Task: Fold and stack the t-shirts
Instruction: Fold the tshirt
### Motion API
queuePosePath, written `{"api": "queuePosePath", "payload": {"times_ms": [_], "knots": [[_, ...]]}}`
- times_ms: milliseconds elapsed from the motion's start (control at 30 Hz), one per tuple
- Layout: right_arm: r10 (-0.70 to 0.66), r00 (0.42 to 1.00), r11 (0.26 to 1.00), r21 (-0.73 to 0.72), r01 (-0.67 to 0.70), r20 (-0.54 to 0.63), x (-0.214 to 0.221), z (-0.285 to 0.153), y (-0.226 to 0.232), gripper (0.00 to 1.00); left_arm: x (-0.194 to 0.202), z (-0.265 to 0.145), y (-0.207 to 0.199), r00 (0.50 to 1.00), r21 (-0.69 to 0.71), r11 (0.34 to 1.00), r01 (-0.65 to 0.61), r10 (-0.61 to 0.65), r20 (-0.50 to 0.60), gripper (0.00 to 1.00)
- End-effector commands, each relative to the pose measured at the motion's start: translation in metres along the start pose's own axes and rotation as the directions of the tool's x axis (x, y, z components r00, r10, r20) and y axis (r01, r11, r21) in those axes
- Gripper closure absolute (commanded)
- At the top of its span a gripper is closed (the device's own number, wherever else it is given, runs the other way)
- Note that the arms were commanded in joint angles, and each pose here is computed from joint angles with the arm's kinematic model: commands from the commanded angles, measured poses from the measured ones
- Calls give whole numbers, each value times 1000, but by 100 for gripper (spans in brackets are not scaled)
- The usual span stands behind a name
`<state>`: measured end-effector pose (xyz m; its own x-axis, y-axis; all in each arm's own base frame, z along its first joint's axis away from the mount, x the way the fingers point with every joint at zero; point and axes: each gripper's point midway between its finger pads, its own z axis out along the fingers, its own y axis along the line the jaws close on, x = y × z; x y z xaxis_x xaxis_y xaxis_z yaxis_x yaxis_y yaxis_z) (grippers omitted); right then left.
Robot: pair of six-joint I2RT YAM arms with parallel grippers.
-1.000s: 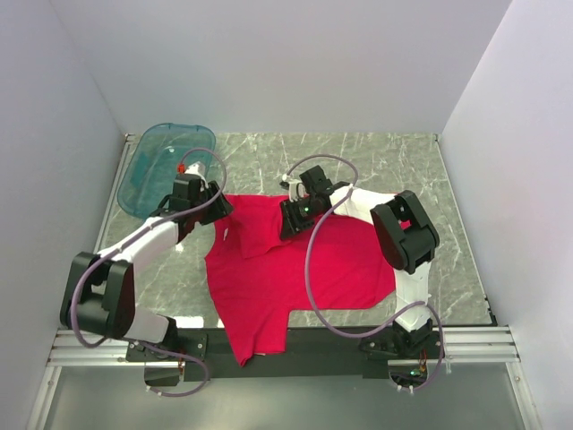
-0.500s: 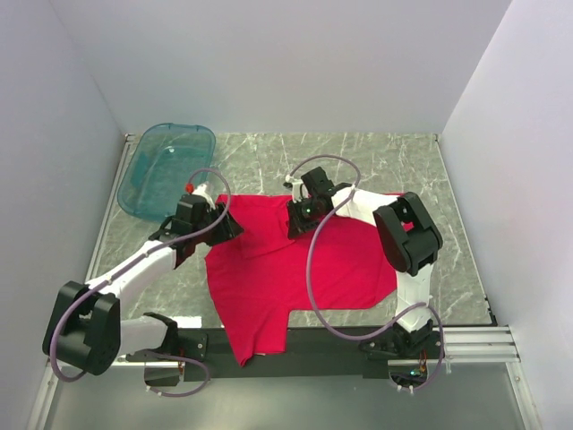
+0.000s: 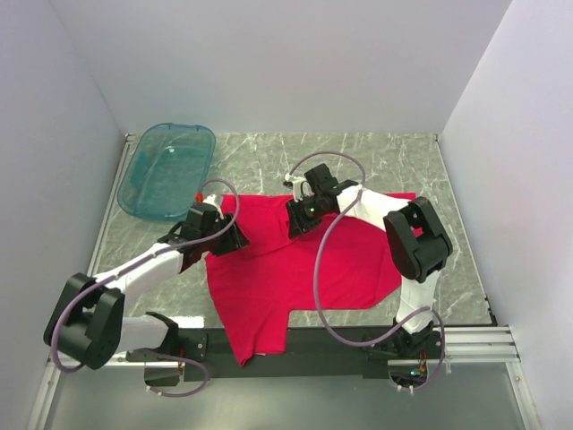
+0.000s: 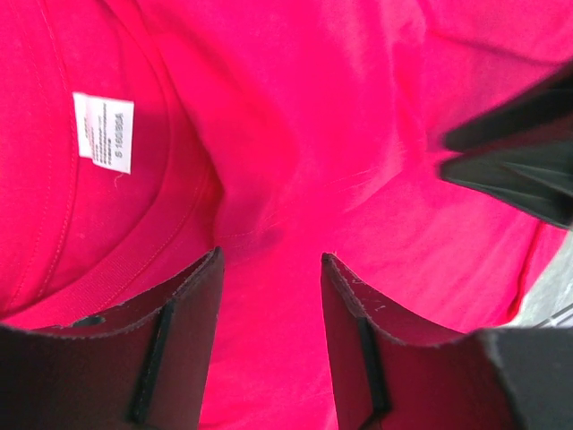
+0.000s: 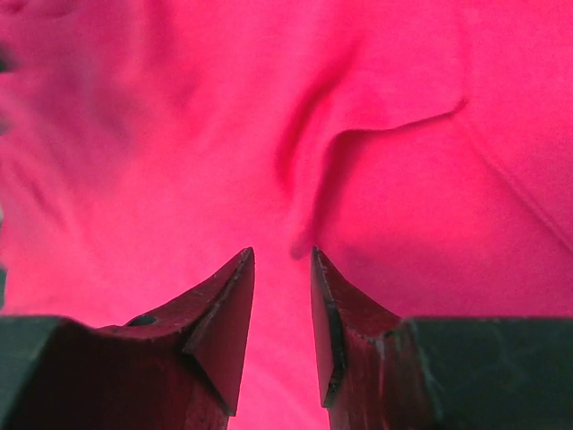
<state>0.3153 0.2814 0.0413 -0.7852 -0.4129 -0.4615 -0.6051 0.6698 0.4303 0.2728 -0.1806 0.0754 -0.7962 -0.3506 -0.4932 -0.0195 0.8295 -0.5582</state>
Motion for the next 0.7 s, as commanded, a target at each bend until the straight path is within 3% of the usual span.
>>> {"api": "queuePosePath", "payload": {"times_ms": [0, 400, 667], "knots": [[-128, 989, 988, -82, 134, 71, -20, -31, 24, 61, 10, 9, 4, 999, -16, 1000, 12, -12, -31, 47], [-127, 987, 984, -116, 138, 96, -23, -39, 25, 60, 31, 21, 16, 996, -66, 998, -17, 10, -92, 50], [-102, 987, 985, -123, 117, 121, -26, -49, 19, 60, 34, 31, 21, 995, -87, 996, -24, 15, -99, 57]]}}
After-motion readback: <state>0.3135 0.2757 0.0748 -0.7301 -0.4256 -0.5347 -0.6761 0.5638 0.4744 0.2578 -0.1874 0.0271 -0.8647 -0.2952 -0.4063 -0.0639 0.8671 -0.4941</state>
